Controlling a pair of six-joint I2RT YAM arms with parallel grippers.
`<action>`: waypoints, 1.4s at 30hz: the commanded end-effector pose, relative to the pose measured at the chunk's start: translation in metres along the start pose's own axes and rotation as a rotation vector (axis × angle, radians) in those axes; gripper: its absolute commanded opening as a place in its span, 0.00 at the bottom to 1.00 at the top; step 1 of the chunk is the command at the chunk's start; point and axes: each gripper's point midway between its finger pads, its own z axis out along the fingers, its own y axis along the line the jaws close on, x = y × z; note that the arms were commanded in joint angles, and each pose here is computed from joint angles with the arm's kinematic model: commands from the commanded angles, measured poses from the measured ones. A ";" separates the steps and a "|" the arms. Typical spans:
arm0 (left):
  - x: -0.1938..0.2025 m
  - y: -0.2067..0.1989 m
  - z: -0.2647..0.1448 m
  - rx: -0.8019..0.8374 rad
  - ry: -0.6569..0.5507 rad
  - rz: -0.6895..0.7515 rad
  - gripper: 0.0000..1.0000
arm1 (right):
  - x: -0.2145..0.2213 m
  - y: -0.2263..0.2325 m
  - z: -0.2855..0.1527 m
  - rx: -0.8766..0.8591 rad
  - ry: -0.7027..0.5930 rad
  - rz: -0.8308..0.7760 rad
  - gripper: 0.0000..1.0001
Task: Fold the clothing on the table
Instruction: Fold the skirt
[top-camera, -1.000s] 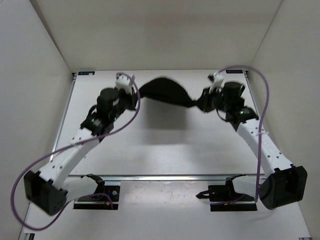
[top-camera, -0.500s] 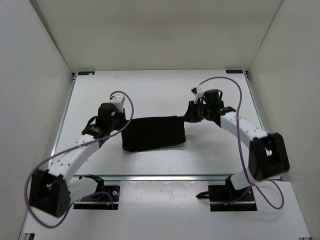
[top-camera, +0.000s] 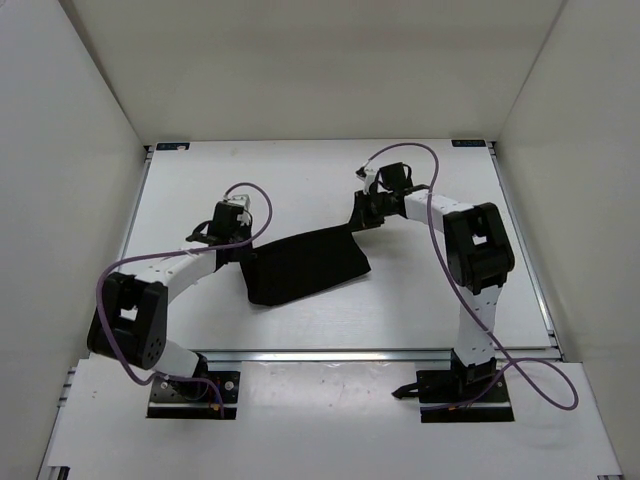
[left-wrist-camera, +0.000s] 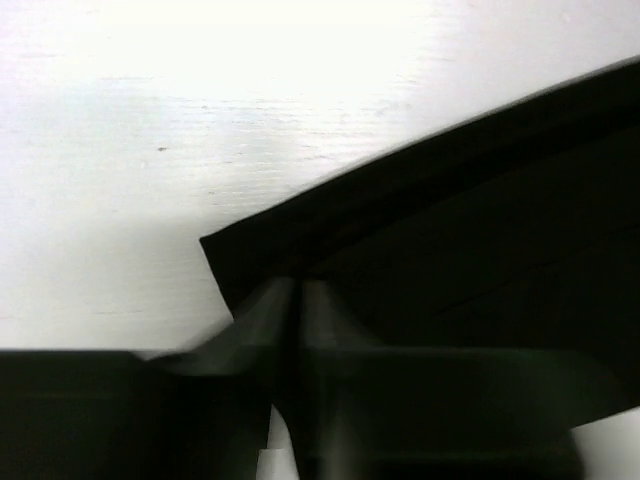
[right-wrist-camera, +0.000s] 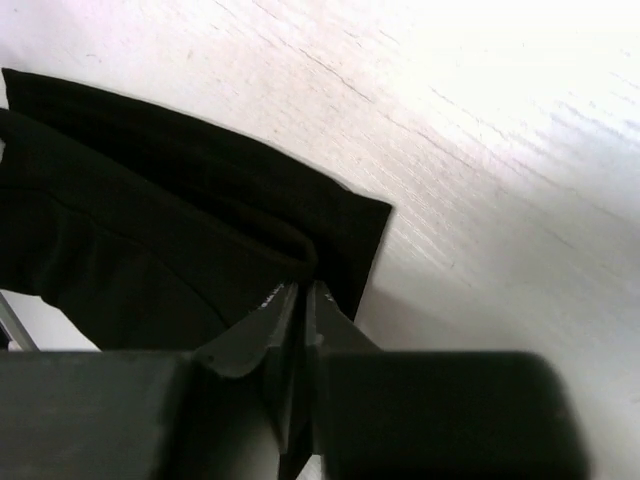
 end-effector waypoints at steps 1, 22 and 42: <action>-0.021 0.010 0.001 -0.036 -0.039 -0.054 0.40 | -0.029 0.004 -0.009 -0.015 -0.059 -0.052 0.07; 0.011 -0.079 -0.051 0.256 -0.040 -0.029 0.48 | 0.034 -0.003 -0.055 -0.002 -0.011 0.048 0.60; 0.089 -0.030 -0.017 0.077 0.220 -0.096 0.19 | 0.078 -0.005 -0.008 -0.030 0.141 0.104 0.52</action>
